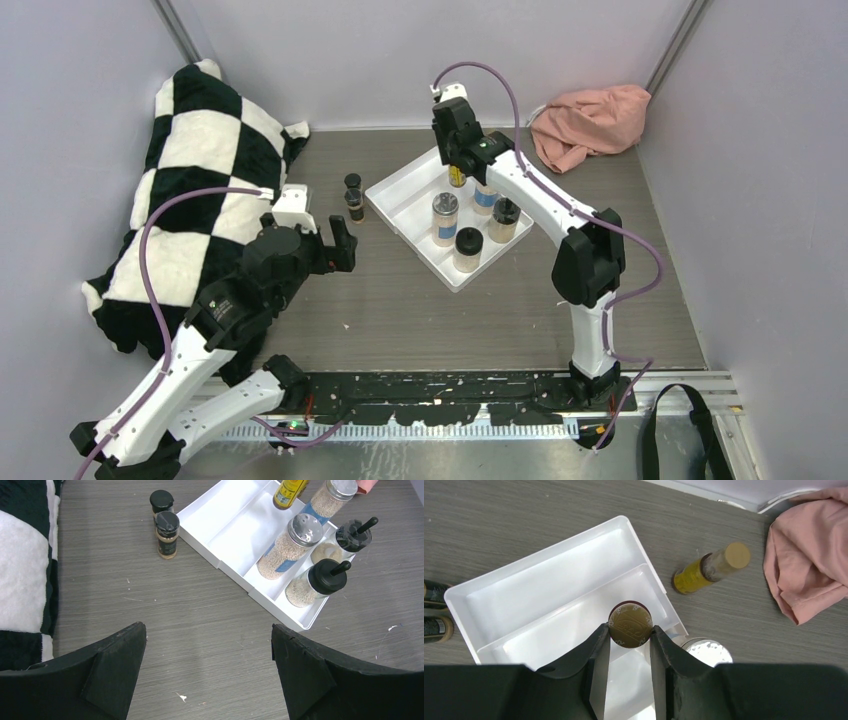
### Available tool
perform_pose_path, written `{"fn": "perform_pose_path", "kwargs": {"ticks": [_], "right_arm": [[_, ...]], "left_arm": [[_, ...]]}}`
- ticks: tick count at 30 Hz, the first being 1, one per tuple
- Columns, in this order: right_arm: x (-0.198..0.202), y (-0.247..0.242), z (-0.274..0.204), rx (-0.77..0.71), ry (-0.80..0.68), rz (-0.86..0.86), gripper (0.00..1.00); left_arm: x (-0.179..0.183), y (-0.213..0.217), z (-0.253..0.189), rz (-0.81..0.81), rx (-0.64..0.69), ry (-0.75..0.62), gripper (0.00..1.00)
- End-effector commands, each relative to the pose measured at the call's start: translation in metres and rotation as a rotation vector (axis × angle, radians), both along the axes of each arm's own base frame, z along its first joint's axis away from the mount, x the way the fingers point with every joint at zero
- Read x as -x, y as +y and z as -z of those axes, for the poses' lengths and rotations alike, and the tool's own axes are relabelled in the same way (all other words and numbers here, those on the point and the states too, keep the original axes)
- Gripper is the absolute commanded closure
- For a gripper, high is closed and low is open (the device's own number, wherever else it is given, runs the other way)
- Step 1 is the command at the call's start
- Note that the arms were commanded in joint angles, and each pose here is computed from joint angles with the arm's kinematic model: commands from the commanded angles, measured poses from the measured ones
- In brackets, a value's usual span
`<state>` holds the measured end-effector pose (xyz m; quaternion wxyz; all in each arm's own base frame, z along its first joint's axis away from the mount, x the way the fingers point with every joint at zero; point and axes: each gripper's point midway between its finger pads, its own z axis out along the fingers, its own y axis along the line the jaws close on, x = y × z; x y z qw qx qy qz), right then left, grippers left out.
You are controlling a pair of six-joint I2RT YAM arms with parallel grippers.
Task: Organize the condiment bottles
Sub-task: Place the bottle in the storage box.
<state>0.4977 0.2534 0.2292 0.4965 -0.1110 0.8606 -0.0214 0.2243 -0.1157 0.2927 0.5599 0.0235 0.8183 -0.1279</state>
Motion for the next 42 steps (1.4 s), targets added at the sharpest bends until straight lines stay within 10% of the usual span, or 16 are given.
{"fn": "perform_pose_path", "kwargs": {"ticks": [1,42], "right_arm": [[-0.010,0.010,-0.028,-0.080,-0.100,0.008,0.99],[-0.049,0.005,0.024,-0.128,-0.046,0.021,0.99]], "left_arm": [[-0.003,-0.002,-0.014,0.004,0.020,-0.036,0.04],[-0.013,-0.003,-0.002,-0.019,-0.033,-0.017,0.04]]}}
